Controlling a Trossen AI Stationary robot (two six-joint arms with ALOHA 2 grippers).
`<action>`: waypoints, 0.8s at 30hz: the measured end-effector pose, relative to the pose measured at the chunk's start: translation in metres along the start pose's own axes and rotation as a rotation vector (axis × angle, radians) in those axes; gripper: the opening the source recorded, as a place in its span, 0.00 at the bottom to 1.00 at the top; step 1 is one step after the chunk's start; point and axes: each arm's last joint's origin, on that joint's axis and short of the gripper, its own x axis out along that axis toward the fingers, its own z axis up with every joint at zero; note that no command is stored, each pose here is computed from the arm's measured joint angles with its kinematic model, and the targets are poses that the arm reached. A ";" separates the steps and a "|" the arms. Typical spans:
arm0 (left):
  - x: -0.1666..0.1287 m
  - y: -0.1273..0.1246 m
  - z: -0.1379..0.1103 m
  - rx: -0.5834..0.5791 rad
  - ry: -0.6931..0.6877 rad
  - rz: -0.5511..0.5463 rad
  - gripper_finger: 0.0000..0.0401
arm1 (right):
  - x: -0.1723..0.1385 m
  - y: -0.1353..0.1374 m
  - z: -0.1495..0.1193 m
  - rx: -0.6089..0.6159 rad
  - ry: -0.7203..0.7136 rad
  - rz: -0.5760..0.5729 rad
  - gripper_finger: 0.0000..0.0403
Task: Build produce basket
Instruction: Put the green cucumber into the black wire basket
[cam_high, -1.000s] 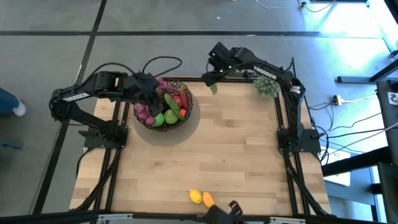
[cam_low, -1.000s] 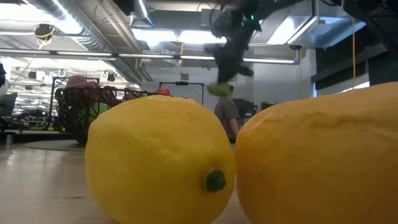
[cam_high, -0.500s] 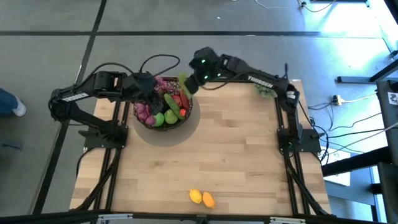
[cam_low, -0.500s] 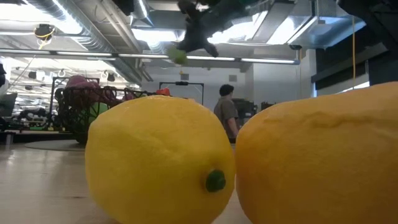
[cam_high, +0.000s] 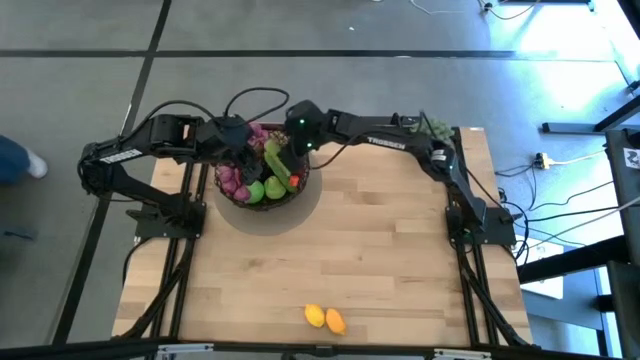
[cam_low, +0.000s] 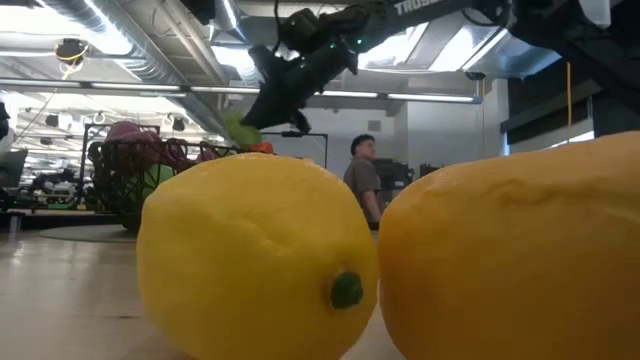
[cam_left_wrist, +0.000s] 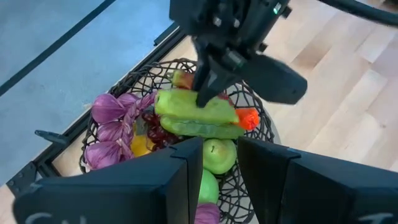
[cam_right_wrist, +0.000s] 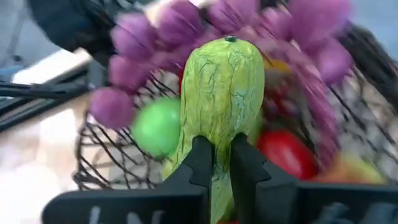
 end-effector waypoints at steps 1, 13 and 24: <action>0.000 0.000 0.000 0.000 0.000 0.000 0.22 | 0.003 0.002 0.001 -0.023 -0.022 0.022 0.05; 0.000 0.000 0.000 -0.003 0.000 0.001 0.22 | 0.027 0.030 0.007 -0.165 -0.220 0.130 0.05; 0.000 0.000 0.000 -0.026 0.002 -0.002 0.22 | 0.073 0.013 -0.013 -0.306 -0.263 0.048 0.05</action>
